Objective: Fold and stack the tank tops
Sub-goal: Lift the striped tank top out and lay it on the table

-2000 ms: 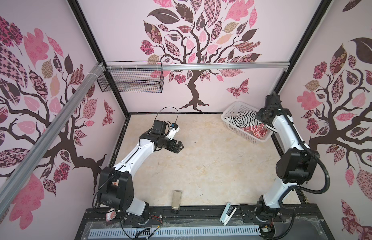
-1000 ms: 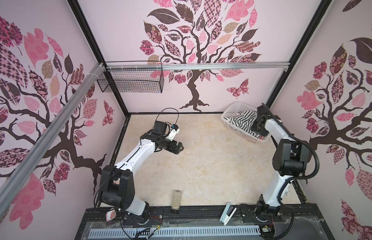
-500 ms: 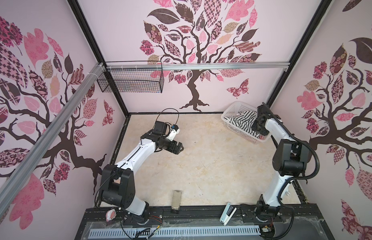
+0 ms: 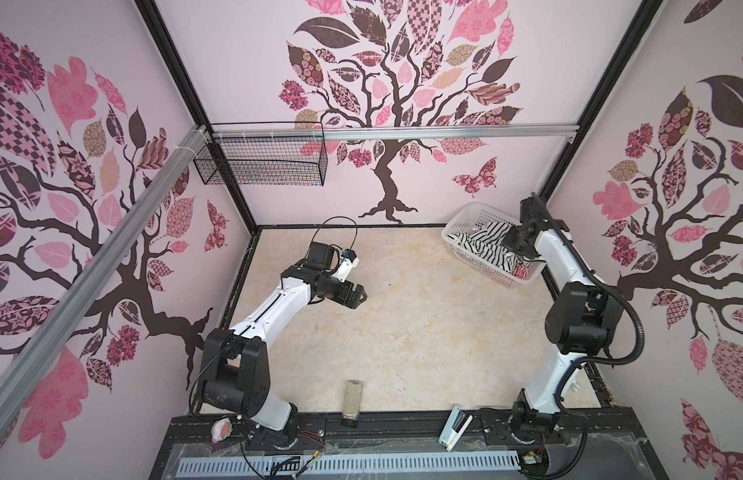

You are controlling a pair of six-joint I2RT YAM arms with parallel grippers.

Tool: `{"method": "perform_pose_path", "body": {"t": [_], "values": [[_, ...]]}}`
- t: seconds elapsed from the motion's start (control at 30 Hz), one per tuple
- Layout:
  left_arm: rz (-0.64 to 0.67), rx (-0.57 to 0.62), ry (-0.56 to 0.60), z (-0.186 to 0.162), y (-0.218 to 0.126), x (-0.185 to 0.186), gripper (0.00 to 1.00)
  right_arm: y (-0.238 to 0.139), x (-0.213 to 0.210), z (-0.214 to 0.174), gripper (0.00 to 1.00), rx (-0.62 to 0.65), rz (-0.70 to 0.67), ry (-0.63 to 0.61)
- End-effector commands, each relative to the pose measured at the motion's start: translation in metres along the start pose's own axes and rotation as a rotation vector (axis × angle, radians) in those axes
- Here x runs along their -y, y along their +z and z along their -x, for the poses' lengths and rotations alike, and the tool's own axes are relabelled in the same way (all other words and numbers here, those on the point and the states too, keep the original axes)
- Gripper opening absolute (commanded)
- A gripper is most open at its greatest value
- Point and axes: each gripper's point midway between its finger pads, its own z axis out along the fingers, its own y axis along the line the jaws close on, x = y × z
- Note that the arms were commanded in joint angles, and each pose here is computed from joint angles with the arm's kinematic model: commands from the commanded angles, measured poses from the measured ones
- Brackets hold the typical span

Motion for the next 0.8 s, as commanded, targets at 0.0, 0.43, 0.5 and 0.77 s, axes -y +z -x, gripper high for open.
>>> {"method": "perform_pose_path", "body": {"t": [0.0, 0.43, 0.5, 0.77], "values": [[0.014, -0.006, 0.001, -0.005, 0.005, -0.003, 0.98, -0.121, -0.053, 0.059, 0.00, 0.179, 0.286, 0.028], [0.132, 0.090, -0.108, 0.007, -0.009, -0.038, 0.98, -0.426, -0.211, 0.005, 0.00, 0.266, 1.375, -0.184], [0.133, 0.097, -0.122, 0.008, -0.011, -0.041, 0.98, -0.448, -0.227, -0.016, 0.00, 0.235, 1.449, -0.227], [0.188, 0.135, -0.226, 0.008, -0.024, -0.071, 0.98, -0.437, -0.273, -0.070, 0.00, 0.029, 1.557, -0.242]]}}
